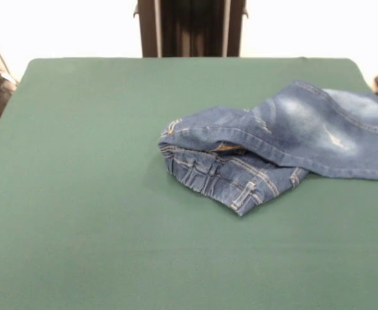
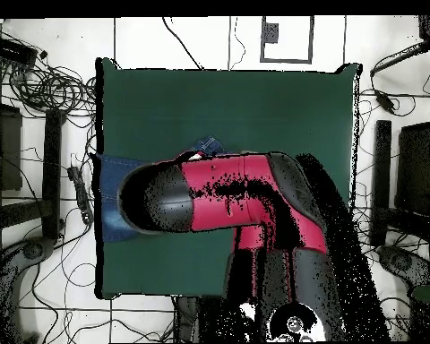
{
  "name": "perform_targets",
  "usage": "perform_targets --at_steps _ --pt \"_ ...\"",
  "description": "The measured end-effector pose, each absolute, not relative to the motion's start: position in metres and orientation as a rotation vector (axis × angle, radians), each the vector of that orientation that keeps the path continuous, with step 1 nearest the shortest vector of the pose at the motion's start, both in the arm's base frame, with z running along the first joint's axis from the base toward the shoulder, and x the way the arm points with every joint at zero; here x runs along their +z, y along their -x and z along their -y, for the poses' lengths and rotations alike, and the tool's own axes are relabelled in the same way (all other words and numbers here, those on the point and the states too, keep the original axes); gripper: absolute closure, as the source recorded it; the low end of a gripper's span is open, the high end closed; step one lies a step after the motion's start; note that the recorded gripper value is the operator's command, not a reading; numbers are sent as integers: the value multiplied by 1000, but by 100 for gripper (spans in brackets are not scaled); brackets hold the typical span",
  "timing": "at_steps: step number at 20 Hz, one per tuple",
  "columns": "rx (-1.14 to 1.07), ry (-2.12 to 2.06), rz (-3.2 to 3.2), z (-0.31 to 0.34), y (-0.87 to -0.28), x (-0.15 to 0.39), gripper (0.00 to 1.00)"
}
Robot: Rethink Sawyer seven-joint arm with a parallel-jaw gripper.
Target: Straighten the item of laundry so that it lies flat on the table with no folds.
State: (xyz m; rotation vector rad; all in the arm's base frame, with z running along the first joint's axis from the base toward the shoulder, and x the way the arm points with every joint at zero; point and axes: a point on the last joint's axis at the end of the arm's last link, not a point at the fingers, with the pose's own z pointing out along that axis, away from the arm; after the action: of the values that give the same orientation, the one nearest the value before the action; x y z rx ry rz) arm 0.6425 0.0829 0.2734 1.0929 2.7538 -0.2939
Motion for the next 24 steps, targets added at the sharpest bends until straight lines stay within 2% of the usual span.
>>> perform_targets --at_steps 17,24 --pt "-245 -1063 -2871 -106 -652 221 0" --pt "-237 -1064 -2925 -105 -629 204 0"
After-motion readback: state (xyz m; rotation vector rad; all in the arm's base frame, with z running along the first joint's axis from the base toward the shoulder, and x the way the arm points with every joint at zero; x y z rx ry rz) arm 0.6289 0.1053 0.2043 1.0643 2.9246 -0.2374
